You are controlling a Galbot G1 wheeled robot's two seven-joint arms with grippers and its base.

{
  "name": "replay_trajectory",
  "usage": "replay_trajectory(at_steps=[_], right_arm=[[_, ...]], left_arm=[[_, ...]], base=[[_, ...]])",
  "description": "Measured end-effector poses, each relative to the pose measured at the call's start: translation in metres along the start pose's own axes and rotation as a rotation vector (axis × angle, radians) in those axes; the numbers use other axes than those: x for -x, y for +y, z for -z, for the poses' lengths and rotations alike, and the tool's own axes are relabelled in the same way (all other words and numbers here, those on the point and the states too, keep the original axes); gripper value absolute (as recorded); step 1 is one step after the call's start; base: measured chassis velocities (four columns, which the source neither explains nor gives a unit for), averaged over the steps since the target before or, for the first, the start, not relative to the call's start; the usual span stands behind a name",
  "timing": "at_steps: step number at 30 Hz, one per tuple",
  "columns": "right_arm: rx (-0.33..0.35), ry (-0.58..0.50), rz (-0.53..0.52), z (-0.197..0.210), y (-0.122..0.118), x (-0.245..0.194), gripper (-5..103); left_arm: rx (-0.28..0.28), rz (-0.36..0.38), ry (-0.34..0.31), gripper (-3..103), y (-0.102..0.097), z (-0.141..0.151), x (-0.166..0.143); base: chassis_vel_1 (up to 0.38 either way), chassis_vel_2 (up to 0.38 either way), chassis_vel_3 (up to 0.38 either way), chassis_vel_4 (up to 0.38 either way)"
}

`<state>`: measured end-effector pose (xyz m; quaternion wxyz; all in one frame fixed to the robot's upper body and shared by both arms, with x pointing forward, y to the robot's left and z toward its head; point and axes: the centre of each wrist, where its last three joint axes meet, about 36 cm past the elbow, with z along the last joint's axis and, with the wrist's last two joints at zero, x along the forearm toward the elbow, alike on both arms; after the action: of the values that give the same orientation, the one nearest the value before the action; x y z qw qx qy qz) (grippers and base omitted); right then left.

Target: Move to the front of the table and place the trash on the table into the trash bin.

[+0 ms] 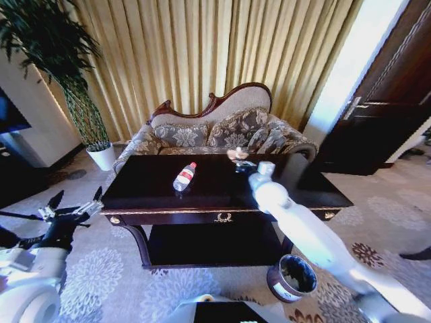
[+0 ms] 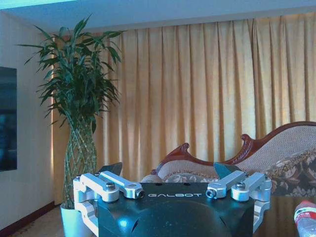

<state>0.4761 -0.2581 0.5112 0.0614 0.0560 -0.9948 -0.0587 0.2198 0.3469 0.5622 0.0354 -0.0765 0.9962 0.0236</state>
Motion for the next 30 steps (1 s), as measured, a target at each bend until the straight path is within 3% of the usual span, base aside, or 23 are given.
replay_trajectory(at_steps=[1,7,14,21,30], right_arm=[[-0.022,-0.035,-0.024,-0.003,-0.027,-0.016,1],[-0.027,-0.080,-0.025,-0.015,-0.063,-0.058,1],[-0.001,-0.117,-0.012,-0.023,-0.078,-0.101,1],[-0.020,-0.132,-0.029,-0.043,-0.098,-0.158,1],[-0.041,-0.134,-0.045,-0.050,-0.091,-0.186,1]], left_arm=[[-0.006,-0.008,-0.005,100,-0.001,-0.001,0.000],[-0.016,-0.028,-0.010,100,-0.003,-0.004,0.000],[-0.002,-0.058,-0.017,100,0.002,-0.005,0.004],[-0.014,-0.100,-0.020,100,0.002,-0.006,0.006],[-0.016,-0.101,0.004,100,0.006,-0.014,0.007]], base=[[0.000,0.000,0.000,0.000],[0.000,0.000,0.000,0.000],[0.000,0.000,0.000,0.000],[0.000,0.000,0.000,0.000],[0.000,0.000,0.000,0.000]])
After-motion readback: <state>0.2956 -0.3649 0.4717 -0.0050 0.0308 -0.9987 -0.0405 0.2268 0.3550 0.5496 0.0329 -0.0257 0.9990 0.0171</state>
